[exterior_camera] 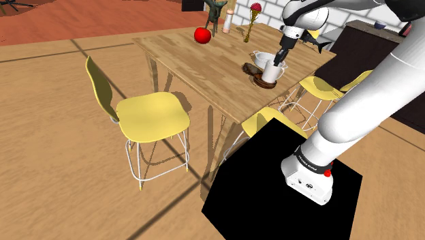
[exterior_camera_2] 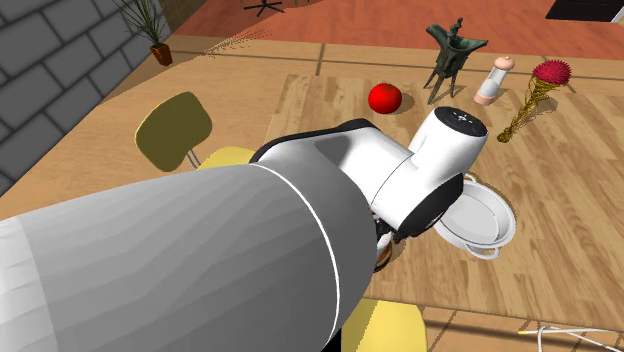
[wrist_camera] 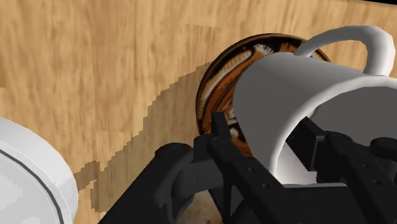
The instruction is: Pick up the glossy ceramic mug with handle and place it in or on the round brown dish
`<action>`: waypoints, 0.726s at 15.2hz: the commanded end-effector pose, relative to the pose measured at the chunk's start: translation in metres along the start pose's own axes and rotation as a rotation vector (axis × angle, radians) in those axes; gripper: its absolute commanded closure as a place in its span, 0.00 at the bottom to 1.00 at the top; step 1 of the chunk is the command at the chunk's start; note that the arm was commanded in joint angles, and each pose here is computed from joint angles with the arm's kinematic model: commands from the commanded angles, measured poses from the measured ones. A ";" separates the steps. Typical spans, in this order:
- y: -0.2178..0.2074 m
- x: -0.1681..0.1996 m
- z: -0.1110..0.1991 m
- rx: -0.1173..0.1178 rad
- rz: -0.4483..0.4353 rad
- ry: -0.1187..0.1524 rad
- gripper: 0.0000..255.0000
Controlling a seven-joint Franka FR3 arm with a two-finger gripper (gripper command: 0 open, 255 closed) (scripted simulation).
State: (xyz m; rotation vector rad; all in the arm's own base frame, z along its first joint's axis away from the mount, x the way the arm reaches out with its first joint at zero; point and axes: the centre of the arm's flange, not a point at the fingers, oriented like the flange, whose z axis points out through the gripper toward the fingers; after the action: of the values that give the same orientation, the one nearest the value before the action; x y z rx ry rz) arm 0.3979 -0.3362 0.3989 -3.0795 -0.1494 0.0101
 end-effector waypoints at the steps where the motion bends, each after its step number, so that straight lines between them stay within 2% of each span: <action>1: 0.000 0.000 0.000 0.000 0.000 0.000 0.00; 5: 0.000 0.000 0.000 0.000 0.000 0.000 0.00; 9: 0.000 0.000 -0.050 0.000 0.000 0.000 0.00; 11: 0.000 0.000 -0.050 0.000 0.000 0.000 0.00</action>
State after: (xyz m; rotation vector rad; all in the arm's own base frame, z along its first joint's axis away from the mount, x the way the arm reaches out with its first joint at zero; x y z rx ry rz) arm 0.3981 -0.3391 0.4468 -3.0803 -0.1494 0.0085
